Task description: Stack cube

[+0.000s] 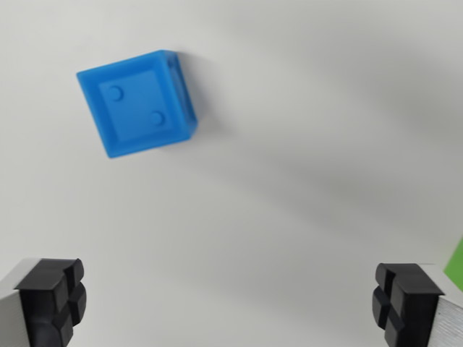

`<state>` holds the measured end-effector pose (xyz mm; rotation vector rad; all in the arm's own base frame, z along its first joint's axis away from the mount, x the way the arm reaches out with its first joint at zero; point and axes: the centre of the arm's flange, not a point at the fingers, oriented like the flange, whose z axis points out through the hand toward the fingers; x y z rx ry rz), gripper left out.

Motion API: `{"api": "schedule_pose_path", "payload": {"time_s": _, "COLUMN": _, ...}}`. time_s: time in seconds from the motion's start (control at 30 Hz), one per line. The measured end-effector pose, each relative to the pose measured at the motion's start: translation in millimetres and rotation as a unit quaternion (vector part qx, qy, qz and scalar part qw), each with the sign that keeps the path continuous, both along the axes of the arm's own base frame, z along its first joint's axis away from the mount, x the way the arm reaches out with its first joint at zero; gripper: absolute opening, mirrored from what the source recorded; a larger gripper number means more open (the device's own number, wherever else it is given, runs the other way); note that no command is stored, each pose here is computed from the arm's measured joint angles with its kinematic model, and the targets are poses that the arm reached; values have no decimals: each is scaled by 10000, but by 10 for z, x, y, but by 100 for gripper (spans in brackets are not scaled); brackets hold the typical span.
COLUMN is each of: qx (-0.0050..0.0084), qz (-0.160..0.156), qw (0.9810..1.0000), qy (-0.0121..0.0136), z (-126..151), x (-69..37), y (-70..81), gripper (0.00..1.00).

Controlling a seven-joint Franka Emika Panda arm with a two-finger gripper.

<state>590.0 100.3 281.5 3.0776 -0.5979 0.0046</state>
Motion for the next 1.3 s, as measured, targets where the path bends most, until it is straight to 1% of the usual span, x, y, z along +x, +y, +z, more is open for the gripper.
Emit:
{"api": "schedule_pose_path", "payload": {"time_s": 0.1, "qx": 5, "qz": 171, "qw": 9999, "qy": 4, "z": -88, "x": 13, "y": 106, "gripper": 100}}
{"api": "schedule_pose_path", "payload": {"time_s": 0.17, "qx": 7, "qz": 256, "qw": 9997, "qy": 13, "z": -136, "x": 17, "y": 159, "gripper": 100}}
{"api": "schedule_pose_path", "payload": {"time_s": 0.37, "qx": 24, "qz": 569, "qw": 9984, "qy": 23, "z": -308, "x": 39, "y": 355, "gripper": 100}}
{"api": "schedule_pose_path", "payload": {"time_s": 0.5, "qx": 34, "qz": 795, "qw": 9968, "qy": 37, "z": -433, "x": 52, "y": 499, "gripper": 100}}
{"api": "schedule_pose_path", "payload": {"time_s": 0.6, "qx": 41, "qz": 937, "qw": 9956, "qy": 40, "z": -506, "x": 62, "y": 586, "gripper": 100}}
{"api": "schedule_pose_path", "payload": {"time_s": 0.67, "qx": 50, "qz": 1001, "qw": 9950, "qy": 40, "z": -568, "x": 64, "y": 640, "gripper": 100}}
{"api": "schedule_pose_path", "payload": {"time_s": 0.73, "qx": 56, "qz": 1018, "qw": 9948, "qy": 39, "z": -638, "x": 62, "y": 653, "gripper": 100}}
{"api": "schedule_pose_path", "payload": {"time_s": 0.77, "qx": 57, "qz": 1018, "qw": 9948, "qy": 40, "z": -678, "x": 63, "y": 649, "gripper": 100}}
{"api": "schedule_pose_path", "payload": {"time_s": 0.87, "qx": 55, "qz": 1017, "qw": 9948, "qy": 41, "z": -795, "x": 65, "y": 631, "gripper": 100}}
{"api": "schedule_pose_path", "payload": {"time_s": 0.97, "qx": 53, "qz": 1023, "qw": 9947, "qy": 53, "z": -946, "x": 64, "y": 622, "gripper": 100}}
{"api": "schedule_pose_path", "payload": {"time_s": 1.17, "qx": 53, "qz": 1036, "qw": 9946, "qy": 49, "z": -1181, "x": 64, "y": 632, "gripper": 100}}
{"api": "schedule_pose_path", "payload": {"time_s": 1.2, "qx": 54, "qz": 1037, "qw": 9946, "qy": 45, "z": -1217, "x": 64, "y": 632, "gripper": 100}}
{"api": "schedule_pose_path", "payload": {"time_s": 1.3, "qx": 55, "qz": 1035, "qw": 9946, "qy": 46, "z": -1324, "x": 62, "y": 629, "gripper": 100}}
